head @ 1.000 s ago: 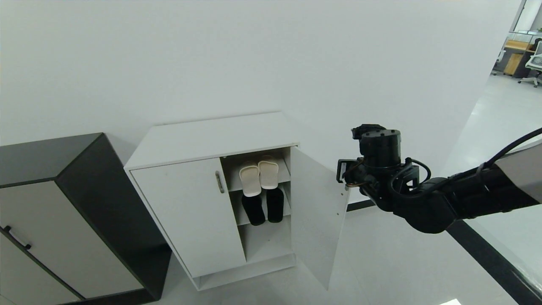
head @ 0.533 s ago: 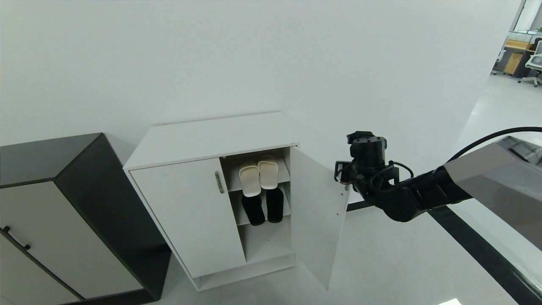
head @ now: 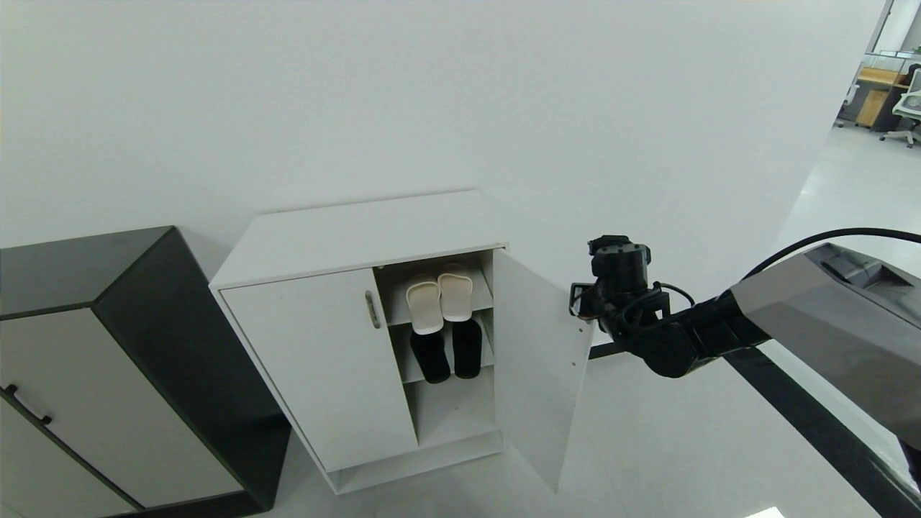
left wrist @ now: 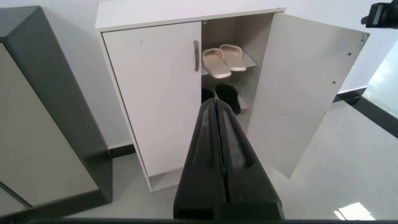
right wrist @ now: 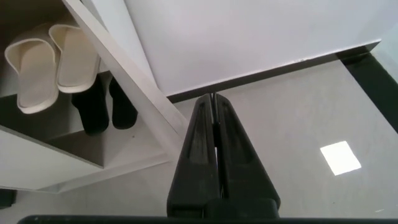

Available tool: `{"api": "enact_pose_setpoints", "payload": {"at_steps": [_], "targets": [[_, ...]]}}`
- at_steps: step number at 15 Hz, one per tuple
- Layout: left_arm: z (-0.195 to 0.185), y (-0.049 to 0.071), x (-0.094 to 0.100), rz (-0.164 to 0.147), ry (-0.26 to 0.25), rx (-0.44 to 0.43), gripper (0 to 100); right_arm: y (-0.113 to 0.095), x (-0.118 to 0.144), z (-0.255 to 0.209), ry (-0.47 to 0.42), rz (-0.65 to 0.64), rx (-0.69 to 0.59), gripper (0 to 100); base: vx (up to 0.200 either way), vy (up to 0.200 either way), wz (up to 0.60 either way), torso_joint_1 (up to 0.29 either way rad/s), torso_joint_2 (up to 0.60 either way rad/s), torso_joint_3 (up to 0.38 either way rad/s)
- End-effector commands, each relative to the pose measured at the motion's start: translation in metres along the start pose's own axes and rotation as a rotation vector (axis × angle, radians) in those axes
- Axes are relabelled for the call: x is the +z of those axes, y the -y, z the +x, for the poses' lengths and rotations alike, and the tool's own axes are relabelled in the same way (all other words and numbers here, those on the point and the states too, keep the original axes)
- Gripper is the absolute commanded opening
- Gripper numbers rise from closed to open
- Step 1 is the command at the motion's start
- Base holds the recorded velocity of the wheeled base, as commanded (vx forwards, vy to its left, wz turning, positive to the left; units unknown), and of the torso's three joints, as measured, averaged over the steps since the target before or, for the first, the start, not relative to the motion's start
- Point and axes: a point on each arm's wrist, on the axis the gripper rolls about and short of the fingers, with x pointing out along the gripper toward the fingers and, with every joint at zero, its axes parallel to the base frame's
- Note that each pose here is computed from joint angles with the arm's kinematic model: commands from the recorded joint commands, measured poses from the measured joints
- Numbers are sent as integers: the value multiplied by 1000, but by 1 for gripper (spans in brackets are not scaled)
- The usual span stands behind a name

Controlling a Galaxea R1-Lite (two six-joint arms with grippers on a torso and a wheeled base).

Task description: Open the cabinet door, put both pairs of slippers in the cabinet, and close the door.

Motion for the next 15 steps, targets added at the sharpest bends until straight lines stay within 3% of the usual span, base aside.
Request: {"api": "enact_pose_setpoints", "payload": {"at_steps": [1, 15], "targets": [[0, 0, 0, 0, 1, 0, 0, 0, -2, 1, -4, -2, -1, 0, 0, 0, 0, 0, 0, 0], [0, 0, 0, -4, 1, -1, 0, -10, -14, -7, -51, -27, 24, 0, 0, 0, 0, 0, 0, 0]]}}
